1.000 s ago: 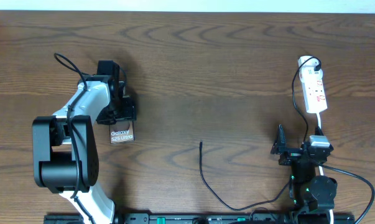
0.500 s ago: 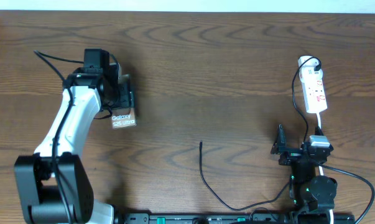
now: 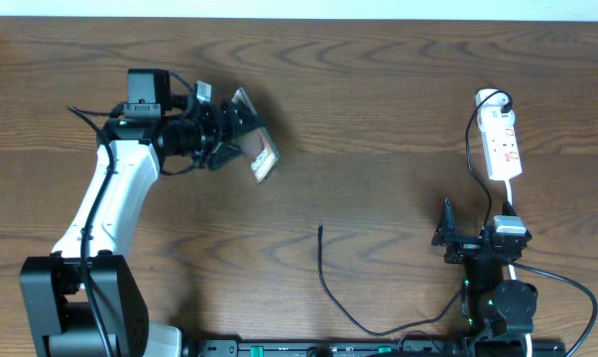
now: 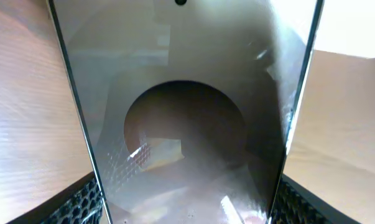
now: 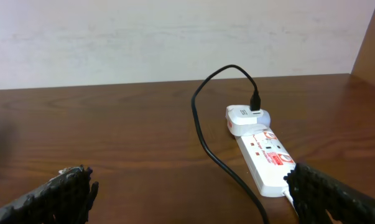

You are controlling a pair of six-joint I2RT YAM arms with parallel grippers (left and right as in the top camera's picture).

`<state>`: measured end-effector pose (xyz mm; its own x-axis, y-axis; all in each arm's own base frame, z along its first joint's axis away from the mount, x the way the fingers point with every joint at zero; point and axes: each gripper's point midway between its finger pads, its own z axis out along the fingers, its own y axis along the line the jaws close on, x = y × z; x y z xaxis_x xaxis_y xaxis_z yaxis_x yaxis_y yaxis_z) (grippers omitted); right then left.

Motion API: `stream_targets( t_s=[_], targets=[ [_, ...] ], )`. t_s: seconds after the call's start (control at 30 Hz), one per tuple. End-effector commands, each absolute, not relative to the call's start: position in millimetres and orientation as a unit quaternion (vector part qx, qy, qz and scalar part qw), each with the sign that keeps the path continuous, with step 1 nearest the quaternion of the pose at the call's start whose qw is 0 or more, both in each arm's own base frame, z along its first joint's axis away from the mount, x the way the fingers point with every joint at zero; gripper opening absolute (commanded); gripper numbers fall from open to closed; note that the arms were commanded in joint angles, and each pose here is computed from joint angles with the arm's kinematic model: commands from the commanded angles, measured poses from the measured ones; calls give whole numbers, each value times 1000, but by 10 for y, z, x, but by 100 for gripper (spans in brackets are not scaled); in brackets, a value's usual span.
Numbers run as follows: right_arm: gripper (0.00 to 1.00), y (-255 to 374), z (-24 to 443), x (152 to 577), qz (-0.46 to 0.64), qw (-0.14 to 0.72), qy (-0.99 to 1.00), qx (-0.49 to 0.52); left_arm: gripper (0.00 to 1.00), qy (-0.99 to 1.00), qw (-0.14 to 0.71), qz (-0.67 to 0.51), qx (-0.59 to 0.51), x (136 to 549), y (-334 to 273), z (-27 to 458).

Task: Plug charger to phone and switch on socket
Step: 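Lift the phone with the left gripper and raise it upright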

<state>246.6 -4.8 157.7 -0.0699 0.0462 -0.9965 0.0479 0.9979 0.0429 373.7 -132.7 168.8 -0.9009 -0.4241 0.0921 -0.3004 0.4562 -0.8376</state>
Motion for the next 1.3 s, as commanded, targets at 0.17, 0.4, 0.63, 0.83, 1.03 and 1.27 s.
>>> stream_targets(
  t_s=[0.17, 0.4, 0.63, 0.83, 1.03, 1.27],
  targets=[
    [99, -57, 1569, 2464, 2, 681, 732, 39, 7, 705, -132, -645, -263, 3605, -1659, 2671],
    [99, -57, 1569, 2464, 2, 681, 732, 39, 7, 682, -172, -650, -290, 3636, -1668, 2795],
    [99, -57, 1569, 2464, 2, 681, 732, 39, 7, 673, -196, -649, -296, 3599, -1675, 2821],
    [99, -57, 1569, 2464, 2, 681, 732, 39, 7, 673, -196, -649, -297, 3600, -1673, 2821],
    [99, -57, 1569, 2464, 2, 681, 732, 39, 8, 671, -199, -648, -300, 3600, -1673, 2821],
    [99, -57, 1569, 2464, 2, 681, 732, 39, 7, 668, -205, -646, -307, 3600, -1672, 2821]
  ],
)
